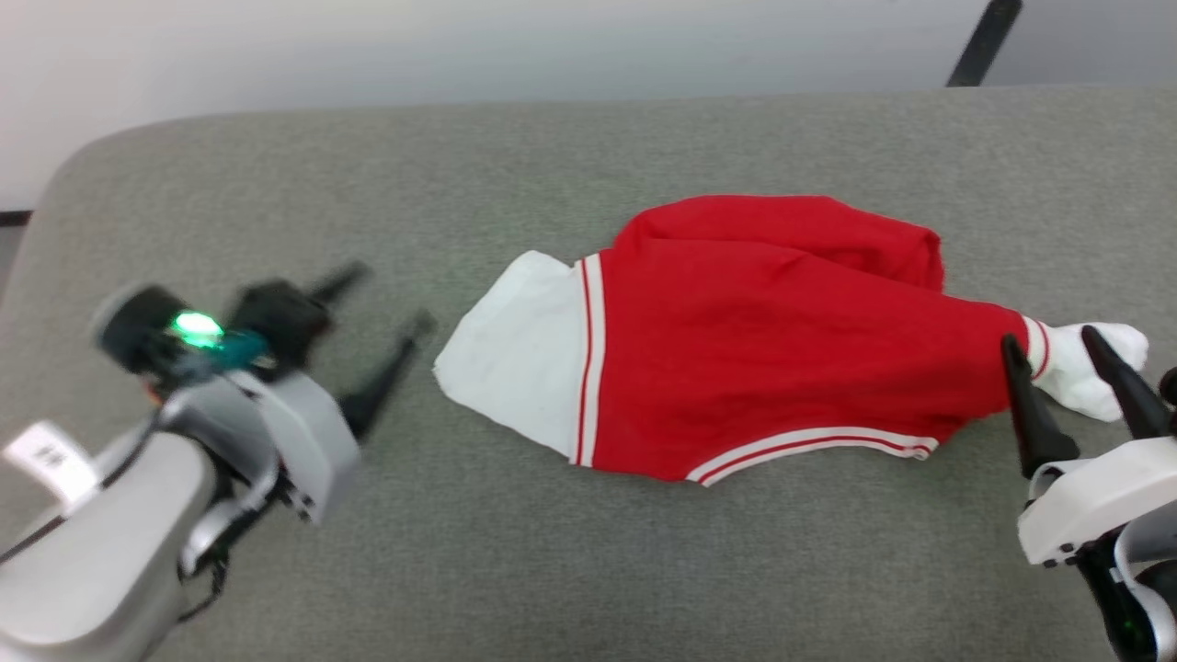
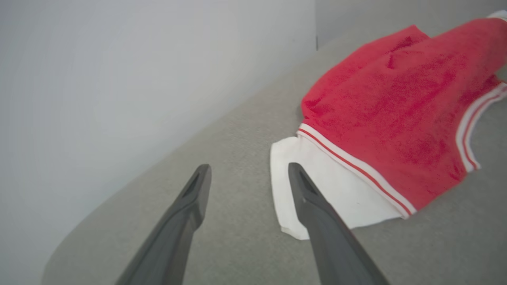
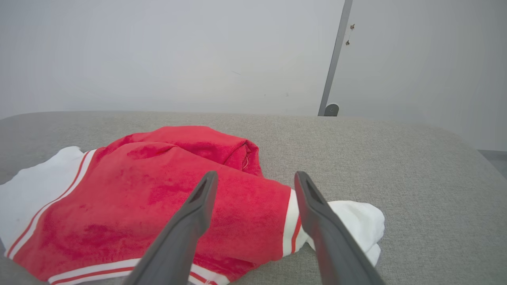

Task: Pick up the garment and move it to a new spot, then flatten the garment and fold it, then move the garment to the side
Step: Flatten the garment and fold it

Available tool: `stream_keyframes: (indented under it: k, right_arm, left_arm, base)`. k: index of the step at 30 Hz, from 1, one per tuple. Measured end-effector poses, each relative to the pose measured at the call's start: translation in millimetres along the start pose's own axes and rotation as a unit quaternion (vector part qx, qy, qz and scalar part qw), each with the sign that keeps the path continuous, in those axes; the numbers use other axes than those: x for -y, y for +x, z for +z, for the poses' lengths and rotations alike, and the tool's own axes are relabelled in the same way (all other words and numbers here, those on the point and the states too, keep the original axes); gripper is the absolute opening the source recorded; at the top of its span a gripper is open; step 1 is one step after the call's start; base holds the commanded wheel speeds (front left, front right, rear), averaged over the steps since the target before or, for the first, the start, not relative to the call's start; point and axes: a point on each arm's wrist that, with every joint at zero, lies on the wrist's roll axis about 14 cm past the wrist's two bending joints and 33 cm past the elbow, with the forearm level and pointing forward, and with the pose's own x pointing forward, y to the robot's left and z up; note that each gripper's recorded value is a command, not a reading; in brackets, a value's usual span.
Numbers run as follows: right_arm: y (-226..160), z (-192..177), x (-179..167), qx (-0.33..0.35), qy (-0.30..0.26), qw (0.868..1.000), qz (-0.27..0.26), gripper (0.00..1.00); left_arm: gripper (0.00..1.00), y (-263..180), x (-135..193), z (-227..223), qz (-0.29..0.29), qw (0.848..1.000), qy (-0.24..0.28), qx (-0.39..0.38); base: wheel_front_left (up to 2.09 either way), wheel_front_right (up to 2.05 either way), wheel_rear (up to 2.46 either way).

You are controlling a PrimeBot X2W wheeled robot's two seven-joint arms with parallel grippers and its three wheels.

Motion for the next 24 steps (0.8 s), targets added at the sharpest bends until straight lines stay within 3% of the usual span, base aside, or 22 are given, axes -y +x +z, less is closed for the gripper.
stream_keyframes:
  k: [5,9,12,17,24]
  right_arm:
    - [-10.6,-0.6,-0.3,0.002,0.002,1.0,-0.004,1.0]
    - [-12.9,-0.7,4.4,0.006,0.003,1.0,-0.014,1.0]
    - [-13.0,-4.5,7.8,0.004,0.005,1.0,-0.02,1.0]
    - [-10.8,-10.9,9.6,-0.001,0.007,1.0,-0.025,1.0]
    - [-8.3,-19.8,17.0,-0.01,0.008,0.999,-0.038,1.0]
  left_arm:
    - [1.0,9.3,42.5,-12.3,-0.12,0.988,0.031,-0.089]
    - [1.0,11.6,74.1,-34.2,-0.197,0.964,0.069,-0.164]
    - [1.0,21.2,80.0,-28.4,-0.216,0.955,0.094,-0.18]
    - [1.0,8.0,119.7,-63.1,-0.274,0.919,0.131,-0.252]
    - [1.0,18.6,115.2,-81.0,-0.278,0.911,0.141,-0.269]
  base:
    - [0.0,0.0,0.0]
    - [0.0,0.0,0.0]
    - [0.0,0.0,0.0]
    - [0.0,0.0,0.0]
    - [0.0,0.0,0.0]
